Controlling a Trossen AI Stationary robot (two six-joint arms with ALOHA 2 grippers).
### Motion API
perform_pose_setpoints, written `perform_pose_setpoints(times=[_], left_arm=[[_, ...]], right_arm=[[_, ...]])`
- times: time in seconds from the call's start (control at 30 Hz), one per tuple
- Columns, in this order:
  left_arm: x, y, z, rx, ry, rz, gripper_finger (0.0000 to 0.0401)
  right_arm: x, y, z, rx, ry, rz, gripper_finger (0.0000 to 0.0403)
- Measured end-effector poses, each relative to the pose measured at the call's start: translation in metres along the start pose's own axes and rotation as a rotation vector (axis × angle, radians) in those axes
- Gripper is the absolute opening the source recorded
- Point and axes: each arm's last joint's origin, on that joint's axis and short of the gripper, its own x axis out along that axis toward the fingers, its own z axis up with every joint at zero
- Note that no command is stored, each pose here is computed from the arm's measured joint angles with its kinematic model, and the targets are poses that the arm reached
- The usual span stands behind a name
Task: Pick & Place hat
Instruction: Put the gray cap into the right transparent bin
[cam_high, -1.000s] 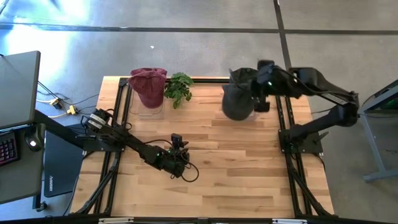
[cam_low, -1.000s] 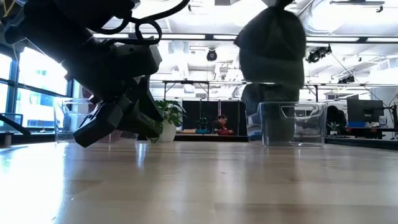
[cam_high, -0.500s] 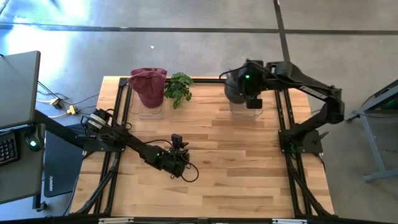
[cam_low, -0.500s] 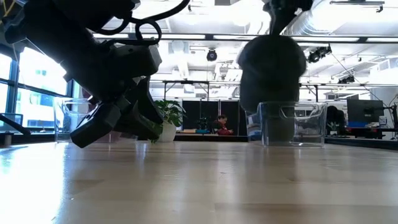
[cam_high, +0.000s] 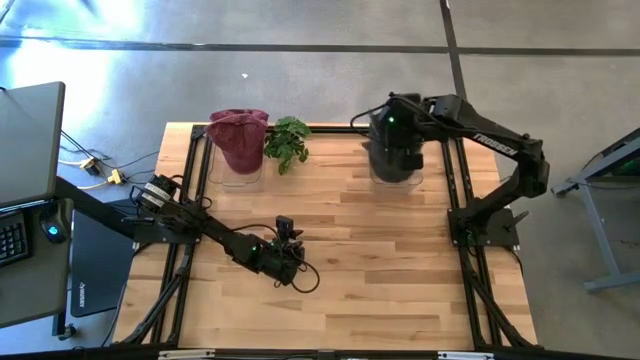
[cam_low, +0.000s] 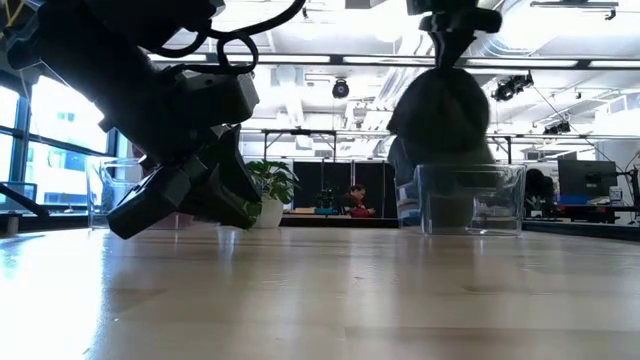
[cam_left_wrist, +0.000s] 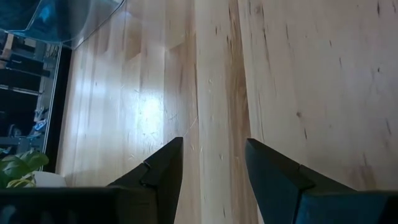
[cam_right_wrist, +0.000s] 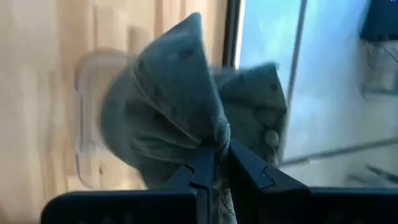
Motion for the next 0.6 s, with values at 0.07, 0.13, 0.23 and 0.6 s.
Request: perform_pose_setpoints(times=[0.07, 0.13, 0.23, 0.6], left_arm=[[0.000, 0.000, 0.000, 0.000, 0.000, 0.000, 0.0165], [0.000, 0.000, 0.000, -0.001, 0.000, 0.000, 0.0165], [0.000, 0.000, 0.000, -0.001, 0.000, 0.000, 0.0165], [0.000, 0.000, -0.001, -0.006, 0.008, 0.000, 0.0165]], right_arm=[[0.002, -0.003, 0.003, 0.002, -0.041, 0.017, 0.0024], [0.004, -0.007, 0.003, 0.007, -0.048, 0.011, 0.0025], [0.015, -0.007, 0.003, 0.021, -0.049, 0.003, 0.0027], [0.080, 0.016, -0.010, -0.129, 0.159, -0.154, 0.0032]])
